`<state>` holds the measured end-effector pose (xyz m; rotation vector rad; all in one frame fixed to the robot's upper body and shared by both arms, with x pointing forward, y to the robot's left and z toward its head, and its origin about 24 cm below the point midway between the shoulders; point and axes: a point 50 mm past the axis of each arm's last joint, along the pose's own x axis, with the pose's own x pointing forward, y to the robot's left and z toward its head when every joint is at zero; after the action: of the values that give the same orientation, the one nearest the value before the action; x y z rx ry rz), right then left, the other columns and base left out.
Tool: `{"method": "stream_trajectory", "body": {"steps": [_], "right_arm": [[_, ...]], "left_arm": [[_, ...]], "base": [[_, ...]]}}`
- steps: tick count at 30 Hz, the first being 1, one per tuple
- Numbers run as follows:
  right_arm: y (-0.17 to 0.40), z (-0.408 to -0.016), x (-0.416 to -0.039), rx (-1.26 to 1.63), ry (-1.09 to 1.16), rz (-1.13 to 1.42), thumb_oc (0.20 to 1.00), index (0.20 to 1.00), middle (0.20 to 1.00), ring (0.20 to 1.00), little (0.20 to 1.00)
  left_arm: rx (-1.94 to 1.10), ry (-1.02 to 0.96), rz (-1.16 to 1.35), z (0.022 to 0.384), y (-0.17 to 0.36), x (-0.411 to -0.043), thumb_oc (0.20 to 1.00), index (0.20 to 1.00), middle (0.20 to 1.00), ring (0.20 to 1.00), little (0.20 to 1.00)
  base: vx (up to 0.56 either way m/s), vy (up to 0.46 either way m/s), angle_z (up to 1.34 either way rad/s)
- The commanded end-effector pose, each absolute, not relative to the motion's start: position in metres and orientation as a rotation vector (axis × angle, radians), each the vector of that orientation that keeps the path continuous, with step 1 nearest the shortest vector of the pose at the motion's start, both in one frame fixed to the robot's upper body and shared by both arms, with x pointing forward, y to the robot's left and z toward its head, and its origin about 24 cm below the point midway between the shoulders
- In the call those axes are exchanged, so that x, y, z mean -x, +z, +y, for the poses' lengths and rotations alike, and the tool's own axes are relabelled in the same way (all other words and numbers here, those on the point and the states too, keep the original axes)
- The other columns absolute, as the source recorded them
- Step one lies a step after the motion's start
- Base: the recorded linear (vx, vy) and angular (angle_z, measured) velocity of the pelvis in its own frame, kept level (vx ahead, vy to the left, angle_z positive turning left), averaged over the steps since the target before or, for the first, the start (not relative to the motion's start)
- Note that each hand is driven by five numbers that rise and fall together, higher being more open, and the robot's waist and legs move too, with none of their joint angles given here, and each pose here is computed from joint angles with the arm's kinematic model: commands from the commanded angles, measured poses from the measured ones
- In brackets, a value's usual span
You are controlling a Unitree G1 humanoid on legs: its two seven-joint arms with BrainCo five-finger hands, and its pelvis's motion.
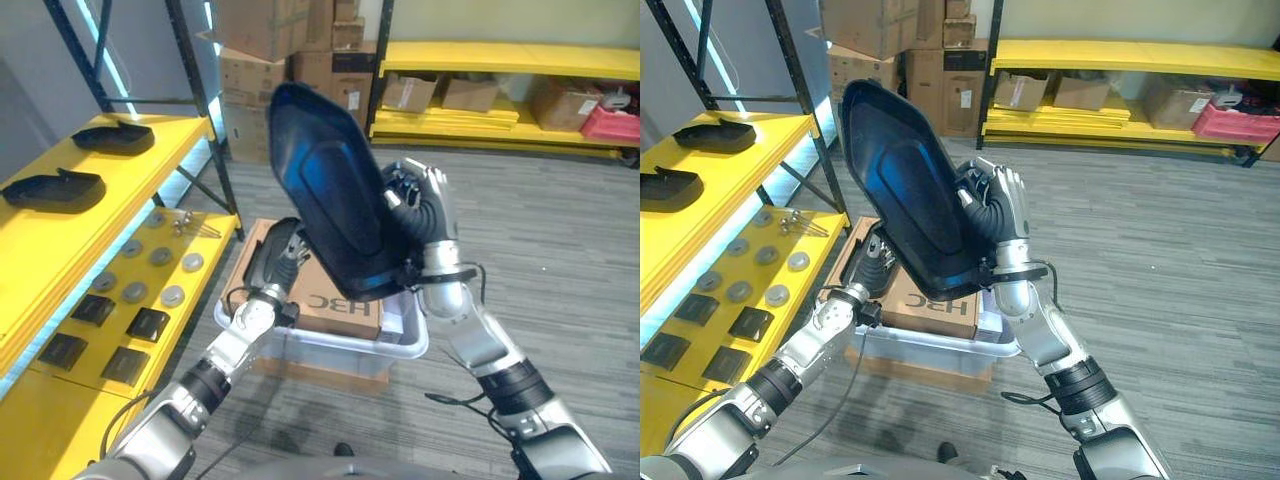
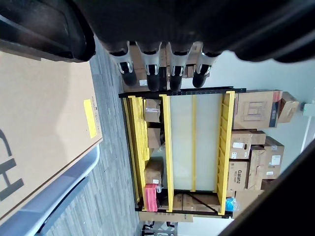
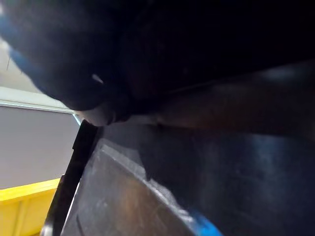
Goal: Move parts from the plastic box to the shelf.
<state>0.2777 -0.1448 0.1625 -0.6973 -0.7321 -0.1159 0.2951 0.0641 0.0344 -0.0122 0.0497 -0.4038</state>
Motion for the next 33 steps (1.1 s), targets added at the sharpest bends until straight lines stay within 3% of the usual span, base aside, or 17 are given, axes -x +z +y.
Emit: {"method": "stream_trajectory", "body": {"steps": [1, 3, 4, 5, 6, 13, 19, 28, 29, 30, 33], "right_arm": [[0.19, -0.091, -0.253, 0.518, 0.158, -0.981, 0.2, 0.2, 0.2, 0.2, 0.2], [0.19, -0.088, -0.251, 0.511, 0.178, -0.989, 0.2, 0.2, 0.2, 0.2, 0.2], [0.189, -0.087, -0.25, 0.511, 0.184, -0.993, 0.2, 0.2, 0.2, 0.2, 0.2], [0.19, -0.086, -0.249, 0.508, 0.19, -0.999, 0.2, 0.2, 0.2, 0.2, 0.2], [0.19, -0.086, -0.248, 0.505, 0.194, -1.008, 0.2, 0.2, 0.2, 0.2, 0.2], [0.202, -0.087, -0.244, 0.497, 0.172, -1.093, 0.2, 0.2, 0.2, 0.2, 0.2], [0.227, -0.094, -0.238, 0.504, 0.099, -1.224, 0.2, 0.2, 0.2, 0.2, 0.2], [0.224, -0.118, -0.244, 0.663, -0.063, -1.221, 0.2, 0.2, 0.2, 0.2, 0.2], [0.224, -0.118, -0.243, 0.664, -0.064, -1.22, 0.2, 0.2, 0.2, 0.2, 0.2], [0.222, -0.14, -0.246, 0.801, -0.186, -1.203, 0.2, 0.2, 0.2, 0.2, 0.2], [0.224, -0.173, -0.245, 0.95, -0.378, -1.194, 0.2, 0.2, 0.2, 0.2, 0.2]], "left_arm": [[-0.033, -0.499, -0.162, 0.021, 0.084, -0.317, 1.0, 1.0, 1.0, 1.0, 1.0], [-0.061, -0.485, -0.204, 0.021, 0.089, -0.317, 1.0, 1.0, 1.0, 1.0, 1.0], [-0.079, -0.479, -0.226, 0.022, 0.092, -0.318, 0.718, 0.718, 0.718, 0.718, 0.718], [-0.107, -0.476, -0.25, 0.022, 0.095, -0.318, 0.256, 0.256, 0.256, 0.256, 0.256], [-0.13, -0.473, -0.273, 0.022, 0.098, -0.318, 0.2, 0.2, 0.2, 0.2, 0.2], [-0.293, -0.501, -0.494, 0.008, 0.136, -0.32, 0.2, 0.2, 0.2, 0.2, 0.2], [-0.218, -0.553, -0.665, -0.017, 0.187, -0.315, 0.2, 0.2, 0.2, 0.2, 0.2], [-0.279, -0.485, -0.641, -0.006, 0.181, -0.324, 0.2, 0.2, 0.2, 0.2, 0.2], [-0.279, -0.486, -0.641, -0.006, 0.181, -0.324, 0.413, 0.413, 0.413, 0.413, 0.413], [-0.34, -0.446, -0.59, 0.005, 0.167, -0.331, 1.0, 1.0, 1.0, 1.0, 1.0], [-0.352, -0.404, -0.541, 0.016, 0.156, -0.336, 1.0, 1.0, 1.0, 1.0, 1.0]], "base": [[-0.01, -0.015, 0.08], [-0.01, -0.009, 0.02], [0.0, 0.0, 0.0], [0.0, 0.0, 0.0], [0.0, 0.0, 0.0], [0.0, -0.01, 0.02], [0.0, 0.0, 0.0], [0.0, -0.001, 0.0], [0.03, -0.023, 0.08], [0.03, -0.016, 0.13], [0.03, -0.019, 0.2]]}}
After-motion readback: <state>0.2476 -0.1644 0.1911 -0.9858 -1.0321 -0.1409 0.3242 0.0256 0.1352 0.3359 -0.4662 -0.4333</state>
